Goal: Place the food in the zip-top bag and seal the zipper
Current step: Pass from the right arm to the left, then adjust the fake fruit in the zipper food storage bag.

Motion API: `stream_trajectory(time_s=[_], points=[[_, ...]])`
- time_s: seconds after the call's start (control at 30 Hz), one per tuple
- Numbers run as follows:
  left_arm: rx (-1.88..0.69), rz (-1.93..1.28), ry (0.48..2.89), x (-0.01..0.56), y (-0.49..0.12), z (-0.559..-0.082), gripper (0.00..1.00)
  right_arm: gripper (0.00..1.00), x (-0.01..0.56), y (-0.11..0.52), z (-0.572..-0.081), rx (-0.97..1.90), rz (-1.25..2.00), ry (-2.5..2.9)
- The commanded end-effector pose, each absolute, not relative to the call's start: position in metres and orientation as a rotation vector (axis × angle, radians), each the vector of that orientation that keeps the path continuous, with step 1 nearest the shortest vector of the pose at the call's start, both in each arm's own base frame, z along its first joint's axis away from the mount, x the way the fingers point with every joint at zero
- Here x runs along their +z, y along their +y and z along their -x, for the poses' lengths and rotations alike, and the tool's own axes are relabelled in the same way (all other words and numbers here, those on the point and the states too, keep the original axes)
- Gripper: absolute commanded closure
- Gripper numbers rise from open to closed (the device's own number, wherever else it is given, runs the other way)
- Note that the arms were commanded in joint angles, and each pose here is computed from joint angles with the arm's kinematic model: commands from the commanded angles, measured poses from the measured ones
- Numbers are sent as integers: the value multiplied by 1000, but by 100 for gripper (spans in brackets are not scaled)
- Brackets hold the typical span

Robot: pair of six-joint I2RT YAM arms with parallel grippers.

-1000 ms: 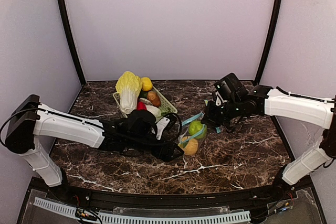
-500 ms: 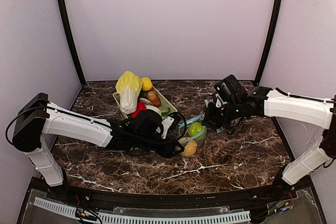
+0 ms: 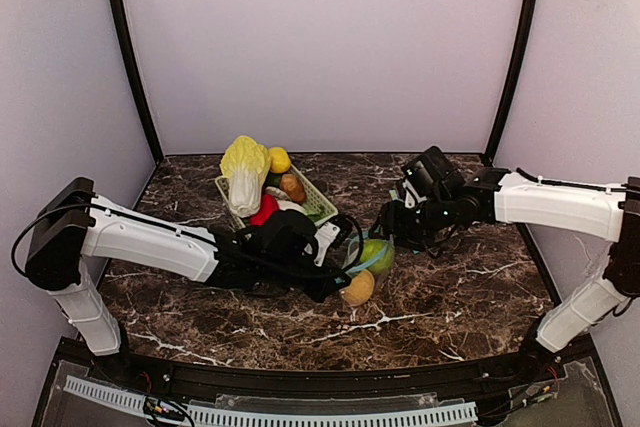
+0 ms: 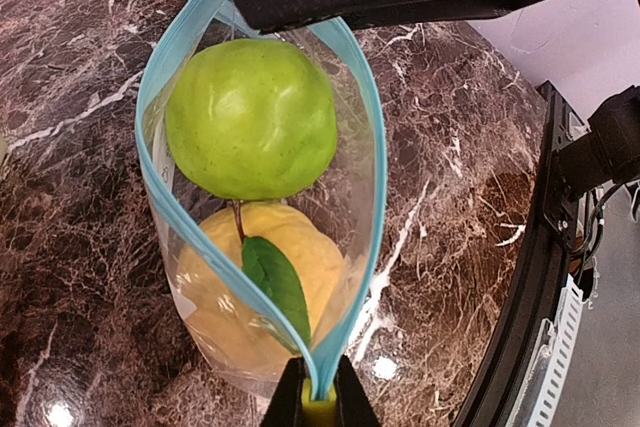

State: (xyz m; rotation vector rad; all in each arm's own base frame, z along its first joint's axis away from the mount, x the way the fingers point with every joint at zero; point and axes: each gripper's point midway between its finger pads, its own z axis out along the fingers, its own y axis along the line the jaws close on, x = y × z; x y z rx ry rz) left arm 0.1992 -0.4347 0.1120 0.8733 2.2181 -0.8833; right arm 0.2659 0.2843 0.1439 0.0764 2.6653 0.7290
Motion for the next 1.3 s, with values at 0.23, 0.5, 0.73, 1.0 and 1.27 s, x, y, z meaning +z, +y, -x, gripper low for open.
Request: stream_trajectory(time_s=[0.23, 0.5, 0.73, 1.0, 1.27], points=[[-846, -889, 2208, 116, -435, -200, 99, 24, 109, 292, -264, 653, 69, 2741], [-819, -860, 2207, 118, -431, -204, 99, 22, 79, 274, -260, 489, 55, 2812], [-798, -851, 2166, 138, -428, -208, 99, 24, 61, 253, -260, 304, 72, 2847], [-767, -846, 2140, 151, -424, -213, 99, 25, 55, 248, -255, 197, 118, 2873], [-895, -1052, 2116, 149, -436, -184, 99, 11, 115, 265, -258, 387, 233, 2733]])
